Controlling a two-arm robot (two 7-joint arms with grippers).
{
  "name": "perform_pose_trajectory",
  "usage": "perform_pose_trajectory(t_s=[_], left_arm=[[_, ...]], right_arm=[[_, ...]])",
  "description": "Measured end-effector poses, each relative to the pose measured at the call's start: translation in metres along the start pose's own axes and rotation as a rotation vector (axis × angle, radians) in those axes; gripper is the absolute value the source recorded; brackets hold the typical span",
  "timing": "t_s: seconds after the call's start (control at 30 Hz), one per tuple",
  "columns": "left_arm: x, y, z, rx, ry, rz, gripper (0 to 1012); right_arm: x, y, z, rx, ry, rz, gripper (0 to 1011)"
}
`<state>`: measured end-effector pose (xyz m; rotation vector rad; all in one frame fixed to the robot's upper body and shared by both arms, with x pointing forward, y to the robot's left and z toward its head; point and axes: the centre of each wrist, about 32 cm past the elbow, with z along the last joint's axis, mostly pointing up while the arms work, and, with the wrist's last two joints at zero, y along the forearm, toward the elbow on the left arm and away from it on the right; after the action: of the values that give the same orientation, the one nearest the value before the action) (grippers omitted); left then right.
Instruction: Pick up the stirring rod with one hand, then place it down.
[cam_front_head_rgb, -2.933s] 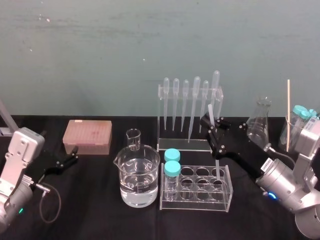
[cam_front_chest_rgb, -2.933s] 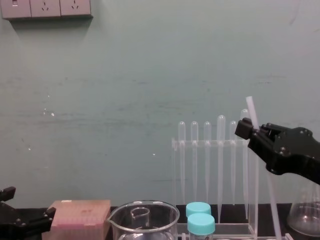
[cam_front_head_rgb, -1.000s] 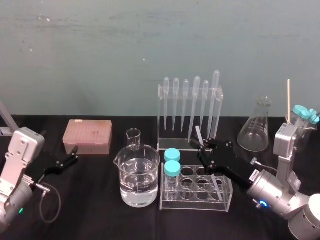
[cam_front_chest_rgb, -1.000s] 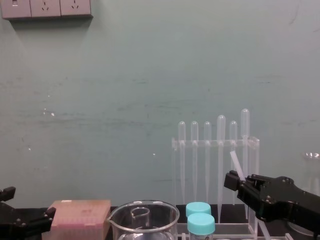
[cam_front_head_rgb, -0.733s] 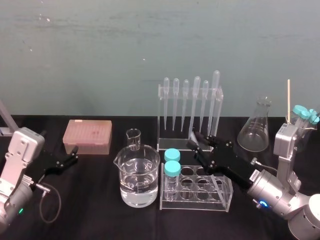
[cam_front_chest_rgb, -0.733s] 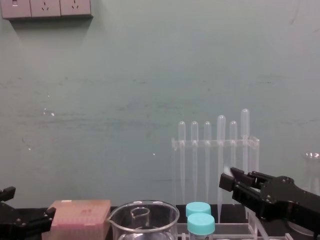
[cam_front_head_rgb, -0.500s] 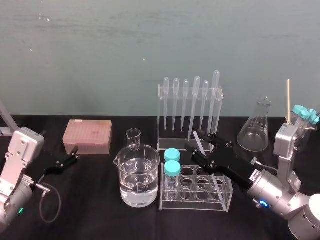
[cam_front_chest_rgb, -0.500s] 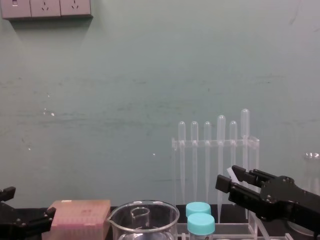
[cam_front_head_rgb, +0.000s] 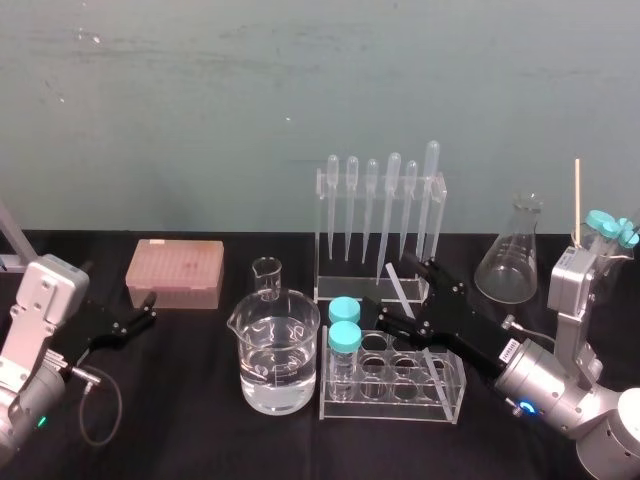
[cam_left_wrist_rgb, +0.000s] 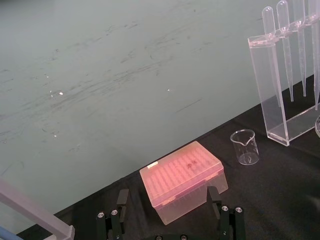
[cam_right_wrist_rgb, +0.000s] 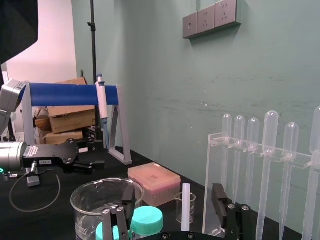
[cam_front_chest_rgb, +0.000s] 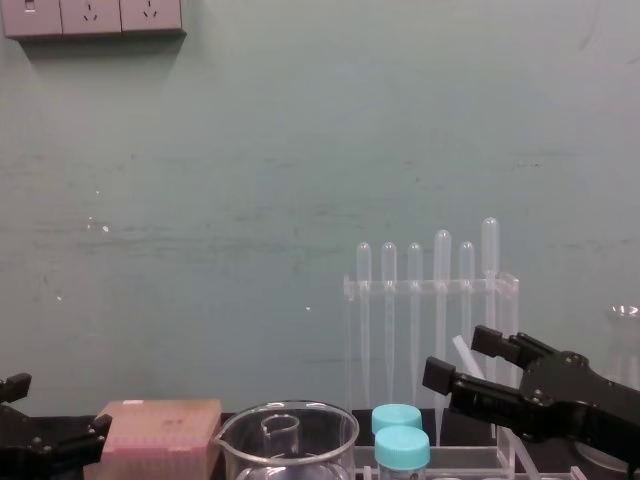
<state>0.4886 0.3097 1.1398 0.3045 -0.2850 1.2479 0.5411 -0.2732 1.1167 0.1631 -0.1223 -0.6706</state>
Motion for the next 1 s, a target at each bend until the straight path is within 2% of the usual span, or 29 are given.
perform_pose_trajectory(t_s=[0.07,0.27,0.3,0.37,0.4,0.43,0.5,0.53,0.63,0.73,0.77,0.83,0.87,0.9,1.0], left_arm=[[0.0000,0.000,0.000,0.000,0.000,0.000,1000],[0.0000,0.000,0.000,0.000,0.000,0.000,1000],[0.0000,0.000,0.000,0.000,0.000,0.000,1000],[0.0000,0.000,0.000,0.000,0.000,0.000,1000],[0.0000,0.000,0.000,0.000,0.000,0.000,1000],[0.0000,0.000,0.000,0.000,0.000,0.000,1000],[0.0000,0.000,0.000,0.000,0.000,0.000,1000],[0.0000,0.000,0.000,0.000,0.000,0.000,1000],[0.0000,0.000,0.000,0.000,0.000,0.000,1000],[0.0000,0.000,0.000,0.000,0.000,0.000,1000],[0.0000,0.000,0.000,0.000,0.000,0.000,1000],[0.0000,0.000,0.000,0.000,0.000,0.000,1000],[0.0000,0.000,0.000,0.000,0.000,0.000,1000],[0.0000,0.000,0.000,0.000,0.000,0.000,1000],[0.0000,0.000,0.000,0.000,0.000,0.000,1000]], right_arm=[[0.0006,0.002,0.003,0.013,-0.020,-0.003,1002],[0.0028,0.008,0.016,0.086,-0.072,-0.028,1003],[0.0037,0.010,0.020,0.119,-0.090,-0.042,1003],[0.0045,0.011,0.025,0.150,-0.105,-0.063,1003],[0.0053,0.010,0.032,0.189,-0.129,-0.111,1003],[0.0053,0.010,0.032,0.189,-0.129,-0.111,1003],[0.0058,0.007,0.038,0.199,-0.158,-0.171,1003],[0.0061,0.003,0.041,0.196,-0.172,-0.216,1003],[0.0063,-0.003,0.045,0.182,-0.187,-0.280,1003],[0.0056,-0.013,0.048,0.141,-0.194,-0.371,1003],[0.0046,-0.019,0.048,0.110,-0.183,-0.412,1003],[0.0027,-0.024,0.047,0.077,-0.162,-0.446,1003],[-0.0002,-0.029,0.046,0.034,-0.128,-0.479,1003],[-0.0002,-0.029,0.046,0.034,-0.128,-0.479,1003],[-0.0066,-0.036,0.041,-0.061,-0.045,-0.529,1003]])
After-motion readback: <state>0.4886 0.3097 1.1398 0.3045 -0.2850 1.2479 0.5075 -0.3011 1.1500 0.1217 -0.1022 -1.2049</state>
